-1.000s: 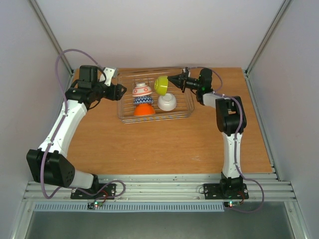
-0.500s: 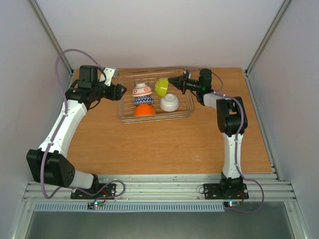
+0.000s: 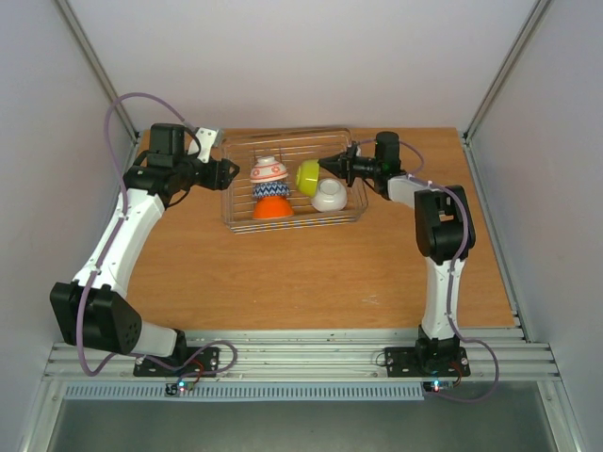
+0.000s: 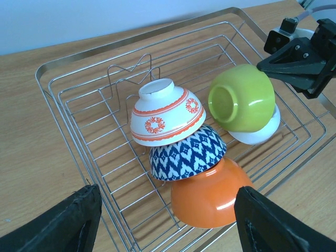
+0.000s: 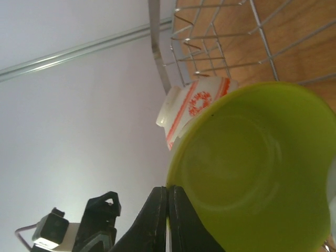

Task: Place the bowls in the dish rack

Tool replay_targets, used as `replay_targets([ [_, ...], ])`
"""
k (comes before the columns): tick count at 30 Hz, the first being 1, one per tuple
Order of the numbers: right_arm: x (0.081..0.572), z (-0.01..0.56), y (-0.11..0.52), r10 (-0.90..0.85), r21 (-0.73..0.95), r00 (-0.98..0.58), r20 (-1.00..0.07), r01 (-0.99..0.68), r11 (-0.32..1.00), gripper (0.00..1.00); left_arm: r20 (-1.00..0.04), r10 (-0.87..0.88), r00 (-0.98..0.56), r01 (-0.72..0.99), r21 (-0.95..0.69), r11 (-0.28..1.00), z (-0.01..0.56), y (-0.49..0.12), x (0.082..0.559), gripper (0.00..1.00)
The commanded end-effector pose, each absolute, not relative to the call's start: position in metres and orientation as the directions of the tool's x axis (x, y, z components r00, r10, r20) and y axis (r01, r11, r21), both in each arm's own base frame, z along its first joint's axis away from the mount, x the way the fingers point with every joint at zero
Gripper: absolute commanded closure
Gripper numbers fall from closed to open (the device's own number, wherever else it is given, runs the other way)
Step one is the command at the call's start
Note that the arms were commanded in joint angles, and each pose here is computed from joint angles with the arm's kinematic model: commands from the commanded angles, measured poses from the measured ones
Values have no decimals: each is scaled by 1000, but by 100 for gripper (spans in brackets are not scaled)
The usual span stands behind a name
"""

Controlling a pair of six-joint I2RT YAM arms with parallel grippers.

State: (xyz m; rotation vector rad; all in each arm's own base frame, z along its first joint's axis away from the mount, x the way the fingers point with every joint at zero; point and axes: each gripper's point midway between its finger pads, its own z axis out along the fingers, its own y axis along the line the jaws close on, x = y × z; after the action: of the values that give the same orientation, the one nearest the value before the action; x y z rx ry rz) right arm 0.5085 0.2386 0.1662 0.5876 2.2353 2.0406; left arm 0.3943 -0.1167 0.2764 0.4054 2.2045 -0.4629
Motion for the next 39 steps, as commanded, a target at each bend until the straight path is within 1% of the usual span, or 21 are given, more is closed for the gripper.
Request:
replay_targets([
  [1, 501, 178, 232, 335, 968, -930, 151, 209, 142, 96, -811, 129, -570, 451, -178, 874, 287, -118, 394, 29],
  [12, 498, 166, 228, 355, 947, -925, 136, 227, 228, 95, -815, 128, -565, 454, -177, 873, 290, -119, 393, 29],
  [14, 496, 160, 226, 362, 937, -920, 150, 249, 245, 95, -816, 128, -563, 455, -176, 873, 291, -119, 393, 29],
  [18, 493, 156, 221, 376, 923, -919, 121, 244, 298, 94, -816, 129, -564, 454, -176, 873, 290, -118, 393, 29],
  [26, 488, 165, 203, 401, 889, -916, 31, 209, 408, 93, -814, 127, -566, 453, -179, 873, 289, -119, 394, 29],
  [34, 487, 155, 188, 413, 858, -911, 11, 221, 465, 92, -814, 127, -566, 454, -180, 872, 289, -119, 393, 29],
  [36, 486, 152, 184, 419, 845, -908, 4, 227, 484, 90, -815, 127, -566, 455, -180, 872, 290, -119, 394, 29],
  [39, 489, 152, 180, 422, 833, -906, -17, 221, 508, 77, -812, 127, -570, 456, -183, 871, 288, -119, 394, 29],
])
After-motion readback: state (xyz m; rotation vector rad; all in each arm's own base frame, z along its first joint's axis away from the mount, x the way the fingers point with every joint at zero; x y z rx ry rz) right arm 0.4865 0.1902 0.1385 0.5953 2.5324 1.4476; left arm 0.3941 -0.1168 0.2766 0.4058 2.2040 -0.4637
